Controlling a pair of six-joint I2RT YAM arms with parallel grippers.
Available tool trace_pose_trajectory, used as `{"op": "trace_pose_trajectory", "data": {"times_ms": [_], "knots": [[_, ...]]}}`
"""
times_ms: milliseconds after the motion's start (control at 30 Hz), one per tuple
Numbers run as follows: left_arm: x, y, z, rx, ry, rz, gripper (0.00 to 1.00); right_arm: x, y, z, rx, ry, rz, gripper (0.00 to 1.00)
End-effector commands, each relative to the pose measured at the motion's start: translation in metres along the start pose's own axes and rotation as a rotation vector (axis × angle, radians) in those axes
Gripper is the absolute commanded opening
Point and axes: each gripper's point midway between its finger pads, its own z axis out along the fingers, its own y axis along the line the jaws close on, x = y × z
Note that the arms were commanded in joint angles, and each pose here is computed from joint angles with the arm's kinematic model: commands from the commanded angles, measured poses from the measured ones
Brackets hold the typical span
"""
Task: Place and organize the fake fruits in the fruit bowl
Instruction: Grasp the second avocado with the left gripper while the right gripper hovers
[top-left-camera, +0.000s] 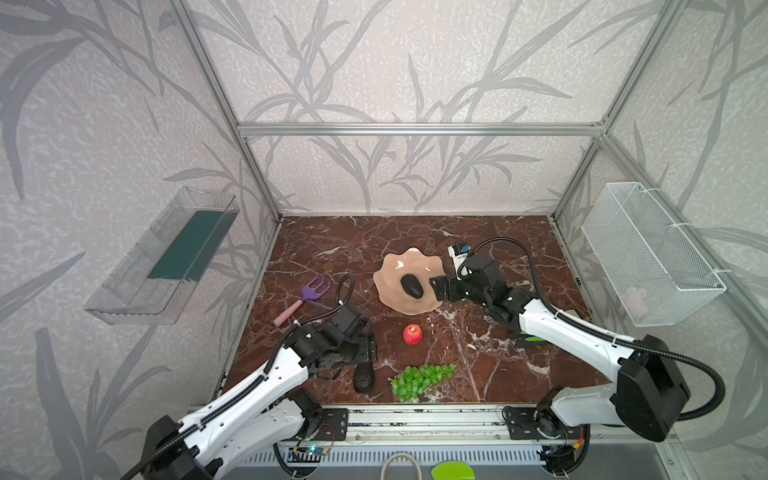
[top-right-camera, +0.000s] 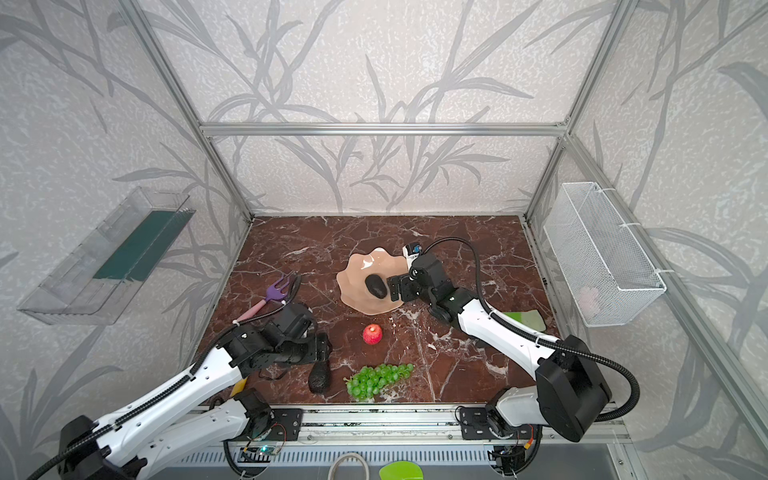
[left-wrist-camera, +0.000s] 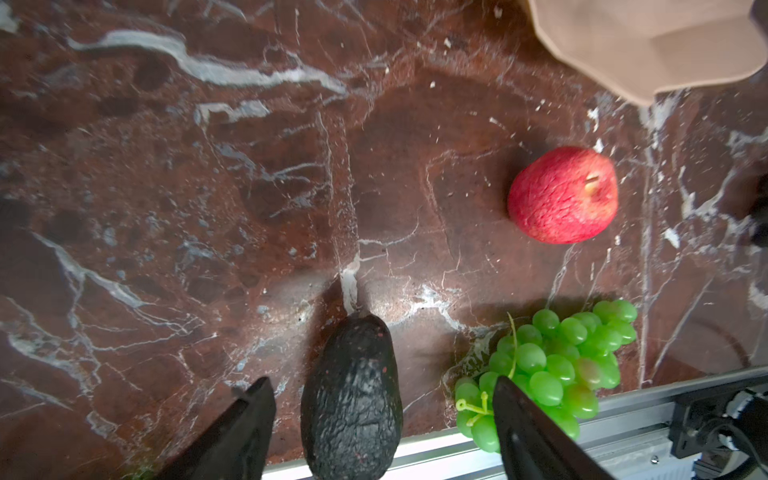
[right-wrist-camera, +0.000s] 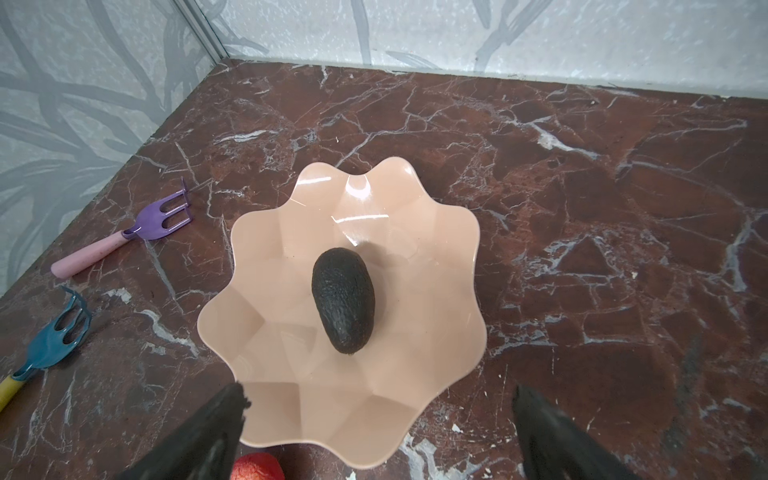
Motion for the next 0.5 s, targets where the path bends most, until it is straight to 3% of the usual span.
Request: {"op": "trace_pose_trajectory", "data": {"times_ms": [0,267,467], "knots": [[0.014,0.006,0.013,-0.058,0.029,-0.017,0.84,-0.005,-0.004,-0.006,0.007,-0.024,0.015,0.99],[0.042,0.012,0.035,-0.102,0.099,0.013,0.83,-0.002,-0.007,-0.005,0.009,-0.02,0.024,0.99],[0.049,0.015,0.043,-0.111,0.126,0.016,0.75,0.0,-0.01,-0.004,0.011,-0.019,0.04,0.99]]}}
